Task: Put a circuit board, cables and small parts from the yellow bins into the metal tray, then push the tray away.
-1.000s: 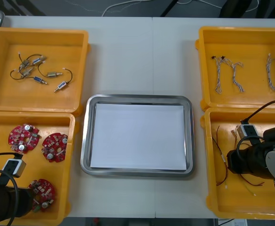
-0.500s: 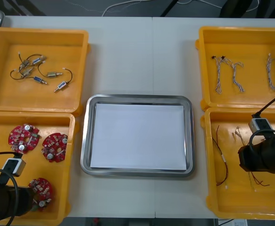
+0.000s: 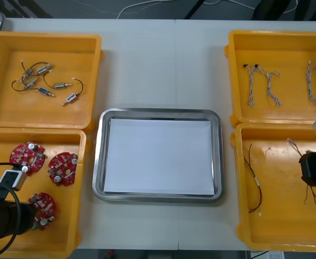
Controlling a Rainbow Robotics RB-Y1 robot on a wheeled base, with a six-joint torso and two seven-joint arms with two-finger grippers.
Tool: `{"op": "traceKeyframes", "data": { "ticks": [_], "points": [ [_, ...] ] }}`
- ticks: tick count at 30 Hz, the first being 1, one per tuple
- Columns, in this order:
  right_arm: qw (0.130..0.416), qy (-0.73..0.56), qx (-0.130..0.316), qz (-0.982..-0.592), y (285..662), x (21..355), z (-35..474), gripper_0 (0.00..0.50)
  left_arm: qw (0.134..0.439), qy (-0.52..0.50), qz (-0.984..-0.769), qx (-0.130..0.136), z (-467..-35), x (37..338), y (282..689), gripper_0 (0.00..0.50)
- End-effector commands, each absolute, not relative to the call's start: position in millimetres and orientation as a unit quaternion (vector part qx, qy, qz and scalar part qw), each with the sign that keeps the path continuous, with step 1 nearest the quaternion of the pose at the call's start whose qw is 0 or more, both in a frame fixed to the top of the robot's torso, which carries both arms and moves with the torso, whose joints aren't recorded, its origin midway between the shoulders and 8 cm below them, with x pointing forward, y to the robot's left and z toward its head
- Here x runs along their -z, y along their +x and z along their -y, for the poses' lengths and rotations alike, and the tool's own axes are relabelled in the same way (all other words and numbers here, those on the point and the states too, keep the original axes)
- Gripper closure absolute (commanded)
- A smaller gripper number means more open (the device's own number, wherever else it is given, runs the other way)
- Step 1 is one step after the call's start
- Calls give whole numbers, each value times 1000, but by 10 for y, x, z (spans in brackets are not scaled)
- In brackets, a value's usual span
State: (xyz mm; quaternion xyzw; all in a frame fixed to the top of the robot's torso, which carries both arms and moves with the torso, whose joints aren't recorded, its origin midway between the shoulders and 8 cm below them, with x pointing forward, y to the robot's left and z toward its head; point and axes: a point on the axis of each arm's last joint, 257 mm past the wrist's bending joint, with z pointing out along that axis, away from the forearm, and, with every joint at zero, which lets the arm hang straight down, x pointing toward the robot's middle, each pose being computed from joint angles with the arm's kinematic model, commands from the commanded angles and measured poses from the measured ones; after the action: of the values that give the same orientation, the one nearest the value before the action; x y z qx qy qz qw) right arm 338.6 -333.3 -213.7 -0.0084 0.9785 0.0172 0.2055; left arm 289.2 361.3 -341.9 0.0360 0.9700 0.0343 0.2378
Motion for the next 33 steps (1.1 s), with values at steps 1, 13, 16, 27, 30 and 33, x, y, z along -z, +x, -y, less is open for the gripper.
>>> {"op": "traceKeyframes", "data": {
  "ticks": [1, 13, 16, 27, 30, 33],
  "points": [
    [262, -36, -12, -964, 3571, 1740, 3276, 500, 249, 75, -963, -76, -3883, 3245, 3033, 396],
    [288, -75, -15, -954, 3706, 1529, 3126, 500, 255, 68, -960, -91, -4145, 3176, 3289, 398],
    [290, -91, -15, -953, 3735, 1501, 3057, 500, 258, 65, -960, -90, -4161, 3166, 3362, 398],
    [323, -128, -15, -938, 3952, 1216, 2765, 500, 255, 62, -960, -92, -4212, 3146, 3412, 192],
    [321, -131, -19, -938, 3944, 1221, 2735, 500, 254, 63, -961, -91, -4206, 3144, 3406, 53],
    [318, -134, -26, -938, 3924, 1230, 2696, 500, 247, 61, -963, -88, -4217, 3149, 3366, 6]
  ]
}}
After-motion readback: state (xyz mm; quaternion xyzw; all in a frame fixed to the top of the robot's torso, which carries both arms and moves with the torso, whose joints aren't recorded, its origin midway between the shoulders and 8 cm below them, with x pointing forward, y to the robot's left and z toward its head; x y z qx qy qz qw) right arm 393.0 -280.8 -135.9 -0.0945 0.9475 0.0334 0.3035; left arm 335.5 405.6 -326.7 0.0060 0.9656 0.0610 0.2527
